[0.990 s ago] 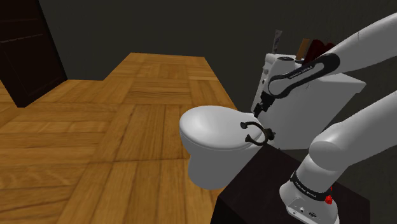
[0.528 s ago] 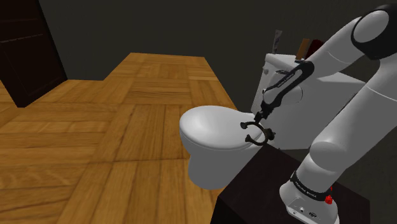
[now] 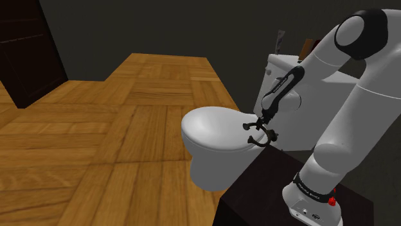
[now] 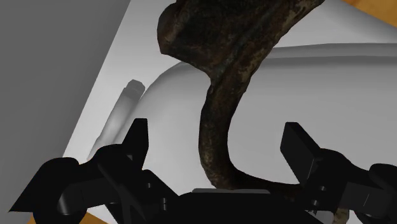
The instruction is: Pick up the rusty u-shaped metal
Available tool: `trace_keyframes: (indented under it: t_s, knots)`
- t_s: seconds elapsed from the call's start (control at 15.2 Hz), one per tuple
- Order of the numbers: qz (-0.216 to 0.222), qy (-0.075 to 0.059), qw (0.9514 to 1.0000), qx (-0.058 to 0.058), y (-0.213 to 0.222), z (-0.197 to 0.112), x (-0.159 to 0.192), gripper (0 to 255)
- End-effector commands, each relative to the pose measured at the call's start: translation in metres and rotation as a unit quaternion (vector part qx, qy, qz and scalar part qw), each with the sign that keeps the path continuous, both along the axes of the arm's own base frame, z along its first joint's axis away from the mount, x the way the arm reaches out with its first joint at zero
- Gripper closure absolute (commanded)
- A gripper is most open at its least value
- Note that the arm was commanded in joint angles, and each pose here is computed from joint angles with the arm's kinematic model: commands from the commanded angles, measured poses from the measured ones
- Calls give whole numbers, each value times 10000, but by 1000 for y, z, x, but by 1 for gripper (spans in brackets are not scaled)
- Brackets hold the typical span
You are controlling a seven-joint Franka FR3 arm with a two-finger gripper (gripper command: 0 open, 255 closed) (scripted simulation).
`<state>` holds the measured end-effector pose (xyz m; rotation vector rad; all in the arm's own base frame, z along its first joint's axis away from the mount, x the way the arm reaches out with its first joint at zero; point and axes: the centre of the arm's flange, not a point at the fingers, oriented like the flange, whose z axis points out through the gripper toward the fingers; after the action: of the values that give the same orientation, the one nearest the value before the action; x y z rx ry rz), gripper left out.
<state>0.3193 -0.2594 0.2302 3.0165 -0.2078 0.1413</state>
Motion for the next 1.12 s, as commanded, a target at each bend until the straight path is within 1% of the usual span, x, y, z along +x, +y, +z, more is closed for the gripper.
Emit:
trace_keyframes:
  t_s: [0.0,0.59,1.06]
  knots:
    - [-1,-1,10000,-1,0,-1,0,255]
    - [-1,-2,10000,-1,0,-1,0,255]
    - [-1,-2,10000,-1,0,36,0,255]
